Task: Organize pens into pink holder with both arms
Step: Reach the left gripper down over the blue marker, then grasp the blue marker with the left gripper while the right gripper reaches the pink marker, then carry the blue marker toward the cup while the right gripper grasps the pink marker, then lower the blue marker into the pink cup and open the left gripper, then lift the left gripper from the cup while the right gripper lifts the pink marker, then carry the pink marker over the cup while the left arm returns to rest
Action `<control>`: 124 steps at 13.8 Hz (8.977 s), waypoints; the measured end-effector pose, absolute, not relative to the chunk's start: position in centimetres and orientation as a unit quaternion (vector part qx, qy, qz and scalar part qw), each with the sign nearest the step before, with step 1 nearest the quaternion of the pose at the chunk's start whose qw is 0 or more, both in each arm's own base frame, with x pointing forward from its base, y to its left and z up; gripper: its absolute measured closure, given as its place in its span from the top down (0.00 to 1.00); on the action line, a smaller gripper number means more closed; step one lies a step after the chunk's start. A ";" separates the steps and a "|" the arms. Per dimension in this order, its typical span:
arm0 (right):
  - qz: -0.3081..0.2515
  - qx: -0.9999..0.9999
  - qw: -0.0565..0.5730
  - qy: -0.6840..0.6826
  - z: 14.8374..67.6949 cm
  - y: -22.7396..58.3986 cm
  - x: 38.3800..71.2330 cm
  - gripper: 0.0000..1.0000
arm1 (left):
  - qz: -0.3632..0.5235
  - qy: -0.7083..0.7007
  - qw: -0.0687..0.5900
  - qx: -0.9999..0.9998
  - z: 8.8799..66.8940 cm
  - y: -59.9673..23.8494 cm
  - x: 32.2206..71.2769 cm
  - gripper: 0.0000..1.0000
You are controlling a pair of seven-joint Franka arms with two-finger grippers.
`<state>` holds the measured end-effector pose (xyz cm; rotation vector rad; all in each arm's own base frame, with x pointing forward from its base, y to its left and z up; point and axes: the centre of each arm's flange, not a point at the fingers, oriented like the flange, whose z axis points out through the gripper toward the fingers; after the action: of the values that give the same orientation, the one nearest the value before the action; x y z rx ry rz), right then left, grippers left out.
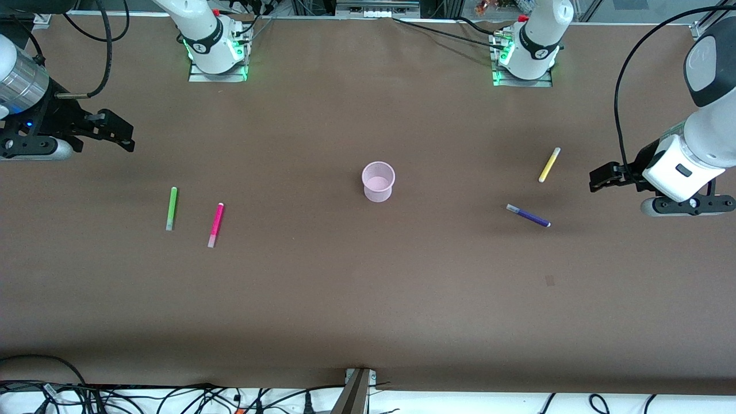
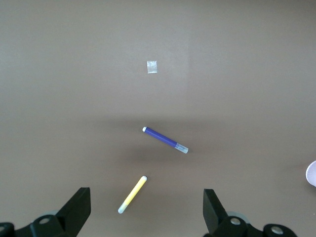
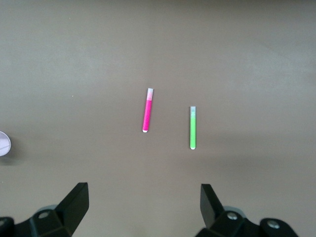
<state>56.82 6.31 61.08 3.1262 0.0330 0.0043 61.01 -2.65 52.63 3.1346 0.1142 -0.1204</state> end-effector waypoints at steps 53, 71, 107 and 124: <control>-0.054 0.998 -0.008 -0.033 34.7 9.2 59.8 0.99 | -0.027 0.633 -0.009 0.773 17.8 -1.1 58.7 0.18; -0.051 0.997 -0.008 -0.054 18.9 8.3 55.9 0.65 | 0.123 0.460 -0.010 0.879 39.4 -38.1 51.2 0.18; -0.201 0.965 -0.097 -0.138 31.4 9.6 60.1 0.18 | 0.237 0.304 -0.129 0.914 39.7 -47.1 50.3 1.00; -0.392 0.808 -0.254 -0.359 35.8 33.2 54.8 0.18 | 0.089 0.223 -0.052 0.969 59.3 -16.0 64.3 1.00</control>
<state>54.83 33.15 35.79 3.0537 -1.3563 -1.4796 64.32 -16.01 59.32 3.1494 0.7254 0.2897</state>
